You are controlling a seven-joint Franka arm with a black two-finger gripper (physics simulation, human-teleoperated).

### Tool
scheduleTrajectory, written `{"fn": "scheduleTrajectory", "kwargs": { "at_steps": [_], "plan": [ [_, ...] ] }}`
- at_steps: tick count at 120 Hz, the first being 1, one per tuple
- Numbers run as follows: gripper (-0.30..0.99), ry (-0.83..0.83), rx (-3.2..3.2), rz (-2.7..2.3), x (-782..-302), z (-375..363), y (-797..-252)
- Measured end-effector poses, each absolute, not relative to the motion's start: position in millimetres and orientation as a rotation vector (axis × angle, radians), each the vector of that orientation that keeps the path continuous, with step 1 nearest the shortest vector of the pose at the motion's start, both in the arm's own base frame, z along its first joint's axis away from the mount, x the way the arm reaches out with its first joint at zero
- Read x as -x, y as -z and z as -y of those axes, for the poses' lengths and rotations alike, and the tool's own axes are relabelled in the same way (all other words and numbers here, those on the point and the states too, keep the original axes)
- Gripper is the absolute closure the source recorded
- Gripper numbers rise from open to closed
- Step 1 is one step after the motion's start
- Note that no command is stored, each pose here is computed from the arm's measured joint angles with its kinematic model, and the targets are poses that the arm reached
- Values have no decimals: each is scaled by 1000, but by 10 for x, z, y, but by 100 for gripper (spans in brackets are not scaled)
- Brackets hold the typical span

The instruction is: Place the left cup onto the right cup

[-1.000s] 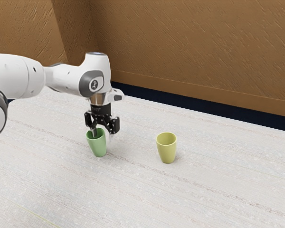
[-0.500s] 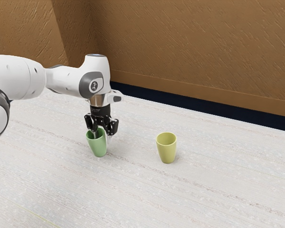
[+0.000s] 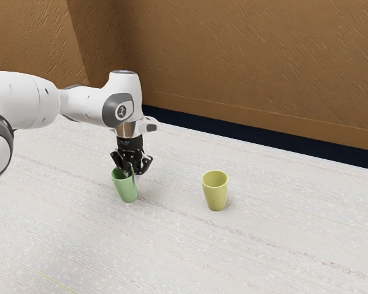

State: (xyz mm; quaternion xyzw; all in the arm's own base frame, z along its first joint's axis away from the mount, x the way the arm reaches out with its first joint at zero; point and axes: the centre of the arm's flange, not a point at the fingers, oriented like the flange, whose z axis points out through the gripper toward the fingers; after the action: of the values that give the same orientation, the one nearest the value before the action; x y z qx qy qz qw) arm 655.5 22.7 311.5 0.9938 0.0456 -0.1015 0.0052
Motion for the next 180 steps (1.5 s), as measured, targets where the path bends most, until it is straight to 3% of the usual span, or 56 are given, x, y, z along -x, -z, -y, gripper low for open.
{"fn": "scheduleTrajectory", "kwargs": {
  "at_steps": [32,108,180],
  "plan": [
    [76,316,-3115,-154,-6557,-229,-3119],
    [79,241,-3146,-180,-6534,-124,-3556],
    [79,107,-3195,55,-6477,986,-4336]
  ]
}}
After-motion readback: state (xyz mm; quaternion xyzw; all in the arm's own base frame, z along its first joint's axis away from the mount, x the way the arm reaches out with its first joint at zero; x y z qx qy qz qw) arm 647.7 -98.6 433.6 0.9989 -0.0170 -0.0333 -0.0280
